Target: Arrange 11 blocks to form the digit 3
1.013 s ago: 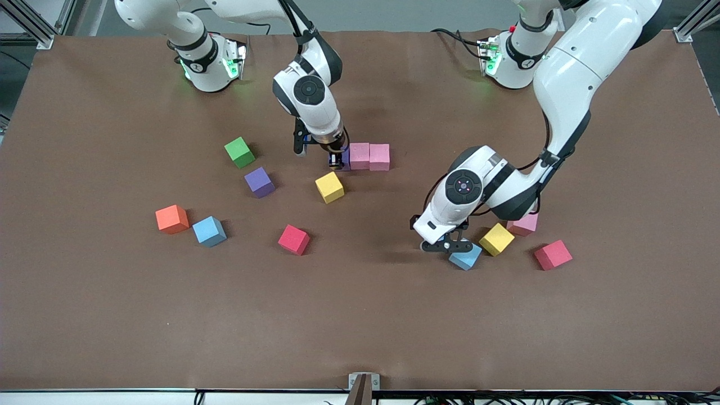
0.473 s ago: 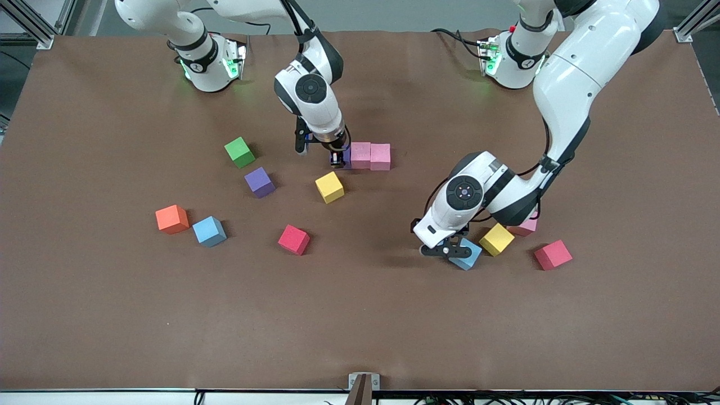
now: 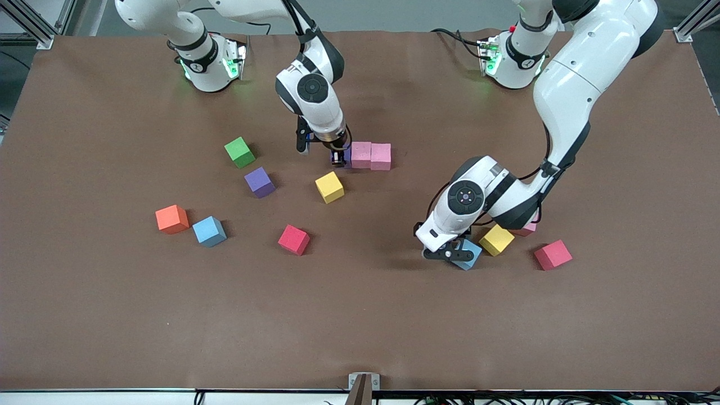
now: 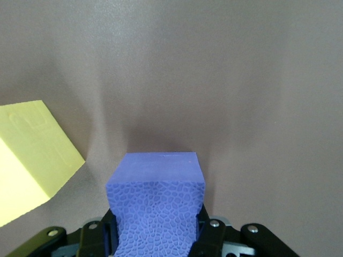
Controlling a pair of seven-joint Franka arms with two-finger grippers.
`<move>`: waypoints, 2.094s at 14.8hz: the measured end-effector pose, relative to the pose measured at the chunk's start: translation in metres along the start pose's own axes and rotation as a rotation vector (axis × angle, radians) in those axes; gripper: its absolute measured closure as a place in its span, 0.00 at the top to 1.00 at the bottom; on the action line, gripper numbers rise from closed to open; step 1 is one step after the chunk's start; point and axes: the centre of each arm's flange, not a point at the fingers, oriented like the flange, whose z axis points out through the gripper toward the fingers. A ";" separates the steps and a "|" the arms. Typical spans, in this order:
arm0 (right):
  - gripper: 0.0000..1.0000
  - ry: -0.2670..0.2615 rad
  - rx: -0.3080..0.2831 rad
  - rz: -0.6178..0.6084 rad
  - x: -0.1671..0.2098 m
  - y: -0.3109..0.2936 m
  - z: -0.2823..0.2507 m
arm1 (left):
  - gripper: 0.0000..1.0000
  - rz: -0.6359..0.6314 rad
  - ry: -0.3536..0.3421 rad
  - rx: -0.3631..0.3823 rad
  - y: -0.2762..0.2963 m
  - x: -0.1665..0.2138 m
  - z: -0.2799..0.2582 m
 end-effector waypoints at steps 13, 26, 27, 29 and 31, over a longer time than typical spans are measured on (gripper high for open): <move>0.53 0.000 0.000 0.003 0.000 0.000 0.000 | 0.59 -0.159 0.029 0.000 -0.003 0.013 -0.020; 1.00 0.014 -0.006 0.012 0.006 -0.003 0.006 | 0.57 -0.969 0.050 -0.015 0.029 -0.004 -0.076; 1.00 0.014 -0.006 0.012 0.006 -0.003 0.006 | 0.57 -1.040 0.052 -0.019 0.031 -0.005 -0.077; 1.00 0.014 -0.007 0.012 0.005 -0.004 0.006 | 0.57 -1.142 0.056 -0.029 0.032 -0.004 -0.082; 1.00 0.016 -0.010 0.011 0.005 -0.004 0.006 | 0.57 -1.215 0.059 -0.040 0.031 -0.001 -0.087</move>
